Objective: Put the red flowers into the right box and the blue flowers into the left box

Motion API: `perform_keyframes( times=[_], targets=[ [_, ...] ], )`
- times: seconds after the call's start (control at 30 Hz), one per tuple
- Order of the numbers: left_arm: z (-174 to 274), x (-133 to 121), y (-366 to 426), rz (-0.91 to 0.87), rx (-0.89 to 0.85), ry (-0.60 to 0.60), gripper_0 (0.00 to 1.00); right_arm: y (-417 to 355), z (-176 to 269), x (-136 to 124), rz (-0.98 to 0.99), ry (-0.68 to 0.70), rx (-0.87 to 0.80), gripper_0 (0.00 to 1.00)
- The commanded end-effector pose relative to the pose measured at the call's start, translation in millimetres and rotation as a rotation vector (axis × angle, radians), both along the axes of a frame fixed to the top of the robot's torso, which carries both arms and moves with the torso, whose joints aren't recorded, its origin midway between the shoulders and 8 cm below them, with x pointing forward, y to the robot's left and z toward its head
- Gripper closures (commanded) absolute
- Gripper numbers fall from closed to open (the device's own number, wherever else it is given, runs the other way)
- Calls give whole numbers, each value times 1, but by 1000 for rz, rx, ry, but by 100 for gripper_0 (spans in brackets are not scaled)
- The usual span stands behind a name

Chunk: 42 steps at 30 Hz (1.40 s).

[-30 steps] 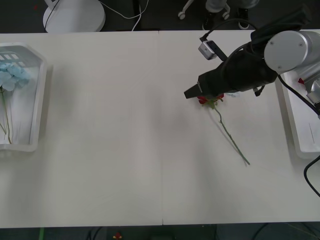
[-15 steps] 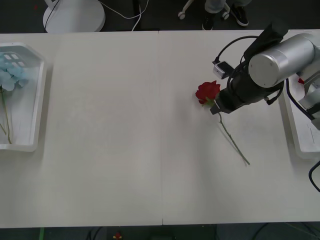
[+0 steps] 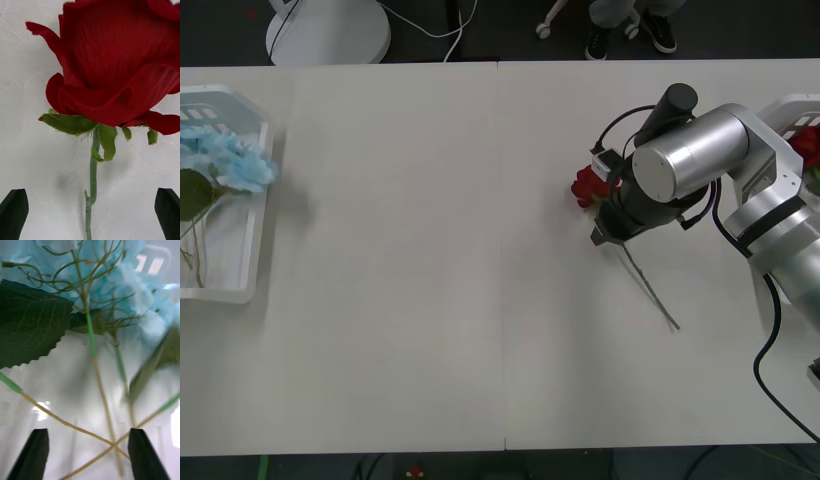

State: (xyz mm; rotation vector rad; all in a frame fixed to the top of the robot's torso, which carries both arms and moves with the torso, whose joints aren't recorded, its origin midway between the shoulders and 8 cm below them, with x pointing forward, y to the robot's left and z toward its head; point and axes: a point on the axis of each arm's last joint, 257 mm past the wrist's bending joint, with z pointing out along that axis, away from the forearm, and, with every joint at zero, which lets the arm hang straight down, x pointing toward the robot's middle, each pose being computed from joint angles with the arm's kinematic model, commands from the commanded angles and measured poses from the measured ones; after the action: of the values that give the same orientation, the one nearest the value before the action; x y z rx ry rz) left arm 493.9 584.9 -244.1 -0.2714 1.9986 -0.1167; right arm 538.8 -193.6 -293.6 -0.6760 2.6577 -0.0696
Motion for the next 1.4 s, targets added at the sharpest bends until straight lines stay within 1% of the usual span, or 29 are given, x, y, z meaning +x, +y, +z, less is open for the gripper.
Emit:
perform_keyframes(
  times=[0.03, 0.1, 0.2, 0.23, 0.27, 0.37, 0.4, 0.43, 0.47, 0.5, 0.57, 0.73, 0.9, 0.93, 1.0, 1.07, 1.17, 1.27, 1.3, 1.4],
  targets=[
    [65, 3, 11, -24, -92, -57, 20, 15, 17, 17, -9, -46, 9, 2],
    [77, 0, 5, -71, -102, -46, 17, 12, 12, 19, -15, -48, 1, 2],
    [95, -4, -4, -132, -87, -24, 17, 10, 5, 21, -14, -56, -10, 2],
    [99, -5, -7, -147, -85, -20, 17, 9, 4, 21, -16, -56, -11, 5],
    [107, -7, -14, -176, -81, -16, 17, 10, 4, 22, -17, -60, -6, 21],
    [120, -11, -26, -227, -76, -9, 17, 10, 4, 23, -20, -63, -6, 63],
    [124, -13, -31, -245, -75, -7, 17, 10, 4, 23, -22, -63, -7, 75],
    [128, -15, -36, -263, -77, -5, 17, 9, 3, 23, -24, -61, -6, 83],
    [134, -21, -46, -302, -74, 4, 17, 9, 2, 23, -30, -60, -1, 96],
    [139, -24, -52, -326, -69, 9, 17, 9, 2, 24, -31, -62, 2, 100],
    [149, -31, -66, -371, -61, 24, 17, 9, 1, 25, -37, -65, 8, 100],
    [175, -54, -123, -443, -106, 117, 17, 10, 2, 28, -51, -75, 25, 100],
    [176, -70, -196, -524, -136, 188, 17, 8, 11, 33, -96, -83, 68, 100],
    [172, -73, -224, -562, -136, 201, 17, 6, 18, 34, -131, -77, 105, 100],
    [166, -76, -253, -603, -124, 207, 17, 1, 31, 38, -167, -74, 142, 100],
    [153, -77, -292, -638, -88, 219, 13, -13, 57, 43, -229, -64, 197, 100],
    [144, -76, -333, -653, -70, 202, 13, -49, 97, 50, -315, -73, 227, 100],
    [129, -75, -375, -673, -90, 190, 13, -113, 147, 55, -400, -121, 207, 100],
    [125, -74, -388, -689, -95, 178, 13, -132, 159, 54, -424, -134, 200, 100],
    [114, -71, -420, -723, -110, 143, 8, -187, 184, 49, -481, -178, 142, 100]
  ],
)
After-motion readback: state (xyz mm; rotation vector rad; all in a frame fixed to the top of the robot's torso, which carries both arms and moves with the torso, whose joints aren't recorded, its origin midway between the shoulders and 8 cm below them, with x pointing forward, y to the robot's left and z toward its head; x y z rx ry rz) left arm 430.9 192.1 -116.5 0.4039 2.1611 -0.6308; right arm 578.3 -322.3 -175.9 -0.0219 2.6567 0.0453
